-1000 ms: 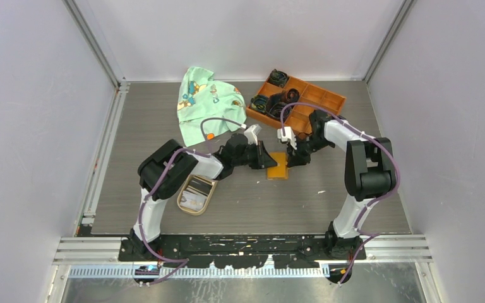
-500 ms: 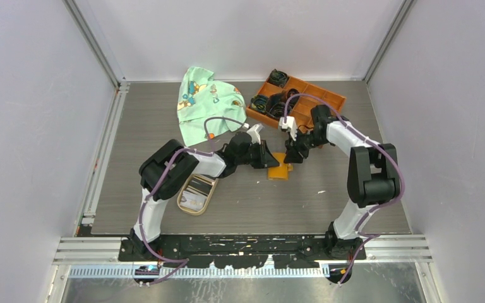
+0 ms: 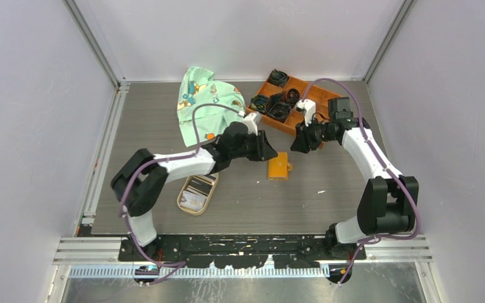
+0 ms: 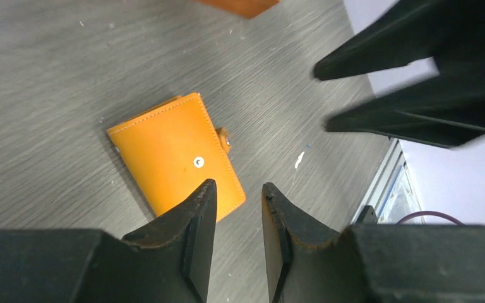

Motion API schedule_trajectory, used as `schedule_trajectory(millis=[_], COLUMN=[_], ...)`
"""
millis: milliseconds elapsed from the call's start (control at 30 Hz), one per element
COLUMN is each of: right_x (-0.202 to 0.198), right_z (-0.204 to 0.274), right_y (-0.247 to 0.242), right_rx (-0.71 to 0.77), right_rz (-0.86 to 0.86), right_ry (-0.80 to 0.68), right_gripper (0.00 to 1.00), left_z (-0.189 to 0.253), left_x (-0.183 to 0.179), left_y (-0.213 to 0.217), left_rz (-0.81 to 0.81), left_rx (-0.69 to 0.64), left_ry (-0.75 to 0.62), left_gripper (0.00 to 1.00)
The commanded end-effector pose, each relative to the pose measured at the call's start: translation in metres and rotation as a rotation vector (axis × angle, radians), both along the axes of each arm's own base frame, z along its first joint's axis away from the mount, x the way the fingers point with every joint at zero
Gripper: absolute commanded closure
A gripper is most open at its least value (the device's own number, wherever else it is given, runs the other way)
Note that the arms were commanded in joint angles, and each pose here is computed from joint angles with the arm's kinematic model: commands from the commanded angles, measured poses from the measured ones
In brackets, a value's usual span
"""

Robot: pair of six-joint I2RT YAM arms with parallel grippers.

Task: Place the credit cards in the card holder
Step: Close the card holder at the center of the board.

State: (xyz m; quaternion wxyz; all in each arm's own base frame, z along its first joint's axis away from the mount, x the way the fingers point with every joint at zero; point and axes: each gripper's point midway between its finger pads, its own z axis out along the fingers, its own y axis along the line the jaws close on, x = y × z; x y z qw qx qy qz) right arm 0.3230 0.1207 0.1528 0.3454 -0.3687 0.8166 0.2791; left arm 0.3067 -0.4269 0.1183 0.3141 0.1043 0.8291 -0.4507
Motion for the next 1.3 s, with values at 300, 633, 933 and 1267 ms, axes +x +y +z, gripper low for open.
schedule_trajectory(millis=[300,633,933,1267], right_x=[0.028,0.031,0.036,0.050], right_z=[-0.094,-0.122,-0.079,0.017], right_y=[-0.042,0.025,0.098,0.039], right_rx=[-0.345,-0.366,-0.266,-0.126], right_rz=[-0.378,-0.209,0.042,0.216], right_ry=[0.345,0.432,0.342,-0.180], right_gripper=[0.79,0.81,0.80,0.54], left_z=[-0.064,-0.092,-0.073,-0.012], left_x=[-0.019,-0.034,-0.069,-0.089], left_y=[0.044,0.027,0.020,0.063], left_rz=[0.015,-0.036,-0.041,-0.041], left_rx=[0.270,0.279,0.233,0.172], left_ry=[0.090,0.159,0.117,-0.103], left_gripper=[0.81,0.81,0.80,0.73])
